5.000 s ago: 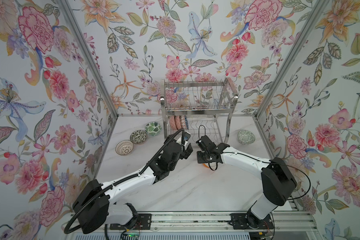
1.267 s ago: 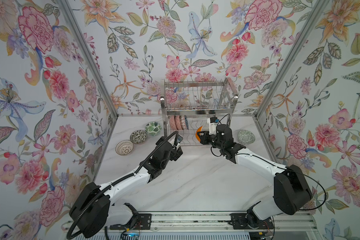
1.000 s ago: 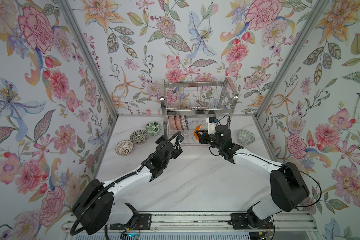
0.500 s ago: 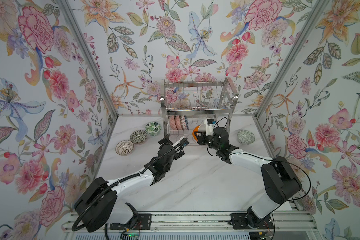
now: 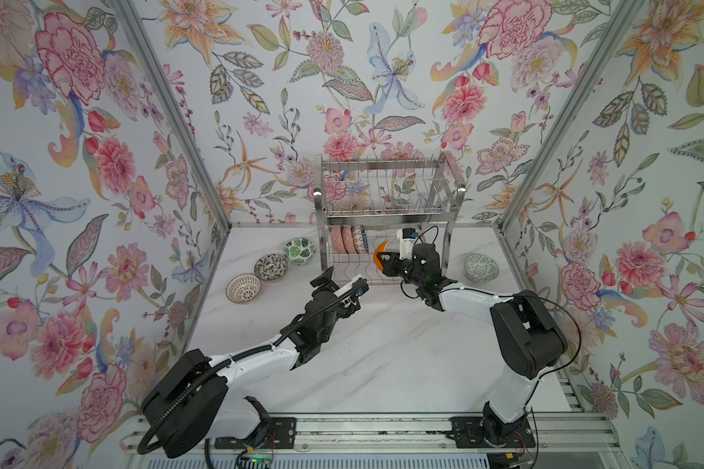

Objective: Load bowls into a dish rack
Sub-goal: Place the bowl in the dish rack.

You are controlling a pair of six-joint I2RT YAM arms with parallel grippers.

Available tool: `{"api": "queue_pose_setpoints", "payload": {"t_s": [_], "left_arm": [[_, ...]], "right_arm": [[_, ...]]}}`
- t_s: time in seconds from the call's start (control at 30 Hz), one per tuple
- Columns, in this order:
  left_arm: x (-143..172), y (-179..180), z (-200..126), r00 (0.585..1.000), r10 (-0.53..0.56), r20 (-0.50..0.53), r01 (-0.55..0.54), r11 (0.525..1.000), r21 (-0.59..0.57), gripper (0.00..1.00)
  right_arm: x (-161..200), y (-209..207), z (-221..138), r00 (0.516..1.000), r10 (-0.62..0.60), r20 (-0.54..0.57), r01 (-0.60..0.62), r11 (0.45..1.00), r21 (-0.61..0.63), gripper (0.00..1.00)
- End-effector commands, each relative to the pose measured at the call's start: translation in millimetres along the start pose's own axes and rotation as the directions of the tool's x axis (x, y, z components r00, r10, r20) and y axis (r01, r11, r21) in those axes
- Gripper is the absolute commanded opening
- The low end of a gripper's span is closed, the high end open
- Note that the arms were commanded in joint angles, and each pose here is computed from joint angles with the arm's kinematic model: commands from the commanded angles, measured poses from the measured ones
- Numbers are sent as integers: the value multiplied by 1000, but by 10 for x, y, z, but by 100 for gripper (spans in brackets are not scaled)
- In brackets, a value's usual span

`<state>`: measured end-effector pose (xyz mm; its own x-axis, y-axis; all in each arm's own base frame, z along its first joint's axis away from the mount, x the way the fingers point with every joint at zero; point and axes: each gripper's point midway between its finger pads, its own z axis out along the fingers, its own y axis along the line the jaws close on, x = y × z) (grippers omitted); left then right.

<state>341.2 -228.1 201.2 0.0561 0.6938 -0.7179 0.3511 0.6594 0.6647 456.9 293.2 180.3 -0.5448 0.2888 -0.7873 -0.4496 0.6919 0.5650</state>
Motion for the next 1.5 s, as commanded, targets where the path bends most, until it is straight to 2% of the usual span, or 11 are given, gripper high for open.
{"api": "queue_pose_setpoints", "payload": {"t_s": [0.0,0.73,1.07,1.47], "left_arm": [[-35,-37,-40,1000,0,26,0,1000,14,99],[-48,-115,-64,999,6,37,-7,999,34,99],[-43,-139,-67,999,15,37,-16,999,44,99],[-28,-135,-69,999,23,33,-24,999,38,99]], "right_arm": [[-322,169,73,995,24,93,-15,995,-99,0],[-494,-43,649,970,226,85,-197,943,-267,0],[-533,-114,821,956,284,72,-246,912,-328,0],[-504,-155,976,956,293,28,-261,889,-376,0]]}}
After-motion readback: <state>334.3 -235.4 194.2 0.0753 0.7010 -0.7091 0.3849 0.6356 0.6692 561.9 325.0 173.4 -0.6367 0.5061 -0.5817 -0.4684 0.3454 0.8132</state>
